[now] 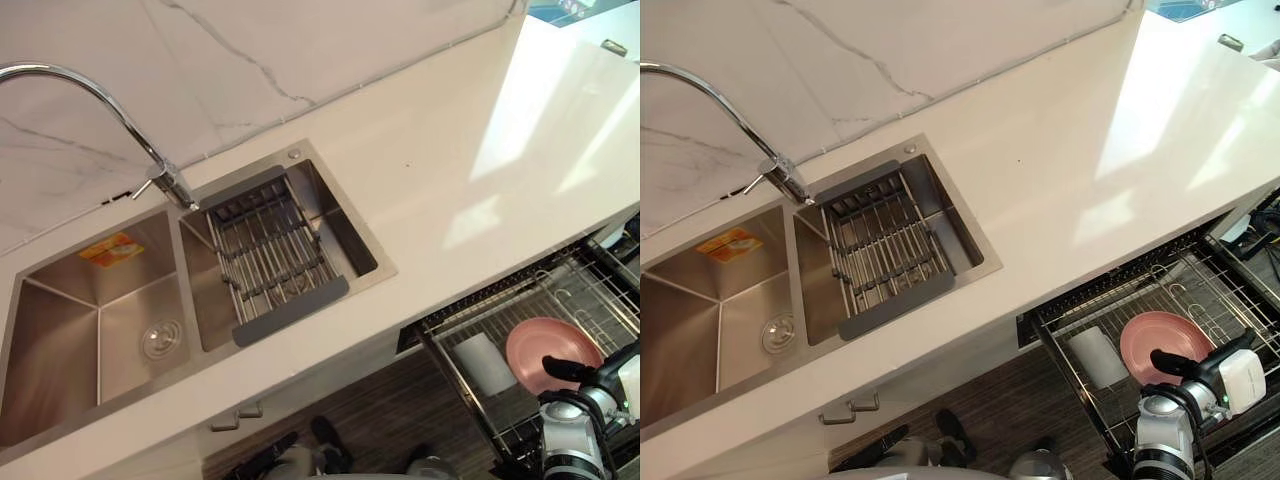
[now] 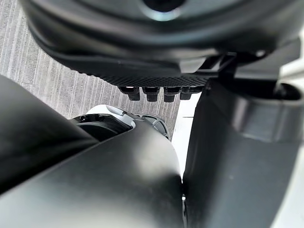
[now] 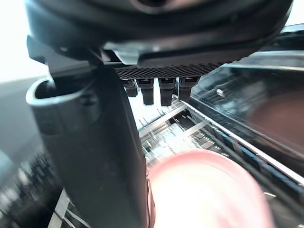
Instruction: Walk over to the sink, pick up the cup, carry it to the dishwasher, place the cup inside the dishwasher, then close the dishwasher door
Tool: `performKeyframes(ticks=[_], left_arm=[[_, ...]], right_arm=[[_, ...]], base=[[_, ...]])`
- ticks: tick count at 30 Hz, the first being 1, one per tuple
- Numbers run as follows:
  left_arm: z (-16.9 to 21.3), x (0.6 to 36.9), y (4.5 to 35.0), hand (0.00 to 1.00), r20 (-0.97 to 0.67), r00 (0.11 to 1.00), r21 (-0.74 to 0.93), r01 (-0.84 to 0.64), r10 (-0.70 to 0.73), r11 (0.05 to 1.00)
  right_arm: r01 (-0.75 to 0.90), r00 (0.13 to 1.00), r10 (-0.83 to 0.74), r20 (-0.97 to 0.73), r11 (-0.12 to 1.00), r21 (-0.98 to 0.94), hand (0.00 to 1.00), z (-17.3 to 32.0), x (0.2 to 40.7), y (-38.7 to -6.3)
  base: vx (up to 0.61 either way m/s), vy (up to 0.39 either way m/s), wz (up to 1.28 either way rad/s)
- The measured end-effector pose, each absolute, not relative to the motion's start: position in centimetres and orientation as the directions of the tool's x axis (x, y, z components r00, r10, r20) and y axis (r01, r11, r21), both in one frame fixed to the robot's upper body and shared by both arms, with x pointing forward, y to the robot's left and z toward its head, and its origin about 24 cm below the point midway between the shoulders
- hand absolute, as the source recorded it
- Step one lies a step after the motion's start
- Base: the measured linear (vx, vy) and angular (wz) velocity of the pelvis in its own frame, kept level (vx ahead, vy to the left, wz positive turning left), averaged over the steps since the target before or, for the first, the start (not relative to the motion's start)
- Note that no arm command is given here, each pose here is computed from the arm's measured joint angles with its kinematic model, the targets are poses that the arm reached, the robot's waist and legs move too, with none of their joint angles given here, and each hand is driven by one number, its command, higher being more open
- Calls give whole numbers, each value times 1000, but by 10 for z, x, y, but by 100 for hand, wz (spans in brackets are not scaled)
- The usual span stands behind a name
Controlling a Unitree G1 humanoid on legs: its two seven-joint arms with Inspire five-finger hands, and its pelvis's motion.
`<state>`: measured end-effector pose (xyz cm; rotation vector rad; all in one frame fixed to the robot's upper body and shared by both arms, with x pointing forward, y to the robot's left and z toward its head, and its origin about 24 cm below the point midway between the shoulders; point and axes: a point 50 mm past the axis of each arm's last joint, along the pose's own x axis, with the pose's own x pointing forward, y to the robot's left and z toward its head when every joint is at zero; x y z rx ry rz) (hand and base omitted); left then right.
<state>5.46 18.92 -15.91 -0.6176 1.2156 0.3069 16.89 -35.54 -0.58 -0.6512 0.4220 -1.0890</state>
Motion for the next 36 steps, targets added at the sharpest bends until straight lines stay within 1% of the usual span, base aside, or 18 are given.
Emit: performKeyframes(ticks=[3, 5, 8, 10, 11, 13, 15, 18, 19, 20, 21, 22, 25, 26, 30, 32, 35, 36], left_arm=[[-159, 55, 191, 100, -937, 337, -268, -532, -89, 803], [-159, 55, 190, 100, -936, 342, -270, -536, -86, 800], [-160, 55, 187, 100, -933, 351, -272, -553, -76, 788], [-161, 53, 185, 100, -935, 348, -274, -583, -70, 765], [-162, 52, 185, 100, -936, 345, -275, -596, -69, 754], [-162, 49, 184, 100, -939, 338, -276, -616, -69, 737], [-163, 47, 185, 100, -943, 326, -269, -632, -65, 727], [-165, 43, 184, 100, -948, 312, -258, -647, -60, 717], [-165, 43, 183, 100, -949, 311, -254, -650, -55, 716], [-166, 42, 182, 100, -949, 310, -252, -652, -53, 715], [-166, 42, 181, 100, -950, 309, -251, -653, -52, 715], [-166, 42, 180, 100, -950, 310, -250, -653, -49, 715], [-166, 42, 182, 100, -949, 314, -244, -653, -37, 717], [-166, 42, 185, 100, -949, 314, -239, -651, -31, 720], [-165, 41, 190, 100, -950, 312, -226, -637, -22, 737], [-165, 41, 192, 100, -949, 313, -223, -631, -19, 743], [-164, 42, 194, 100, -950, 313, -215, -615, -15, 759], [-164, 42, 194, 100, -950, 313, -214, -613, -15, 761]], right_arm=[[771, 445, -891, 90, 330, -545, 100, 14, 171, -347], [841, 415, -897, 151, 316, -439, 100, 25, 168, -346], [967, 200, -956, 216, 158, -199, 100, 39, 146, -361], [996, -72, -978, 197, -59, 71, 100, 47, 114, -378], [983, -146, -972, 182, -123, 134, 100, 47, 102, -382], [956, -224, -966, 128, -192, 222, 100, 42, 85, -387], [929, -233, -972, 28, -214, 301, 100, 30, 75, -388], [899, -150, -976, -159, -202, 389, 100, -4, 67, -376], [893, -103, -968, -228, -191, 408, 100, -18, 70, -366], [895, -32, -959, -282, -154, 419, 100, -30, 78, -356], [897, 10, -952, -306, -127, 423, 100, -35, 83, -351], [906, 110, -934, -341, -47, 421, 100, -43, 96, -339], [903, 210, -915, -344, 46, 427, 100, -48, 101, -333], [903, 271, -894, -357, 108, 416, 100, -52, 103, -332], [876, 430, -816, -385, 275, 396, 100, -61, 110, -329], [822, 549, -727, -413, 379, 425, 100, -66, 119, -327], [770, 636, -638, -434, 481, 420, 100, -71, 127, -324], [761, 647, -627, -435, 492, 422, 100, -71, 128, -324]], base=[[0, -15, -23], [27, -28, -9], [38, -20, -2], [45, -5, -1], [39, 2, -11], [15, 1, -19], [0, -11, -12], [-11, -12, -5], [-39, -17, 2], [-40, -11, 4], [-38, 4, 6], [-22, 13, 6], [-18, 20, 14], [-9, 22, 15], [-16, 30, 18], [-53, 34, 22], [-60, 27, 27], [-78, 29, 21]])
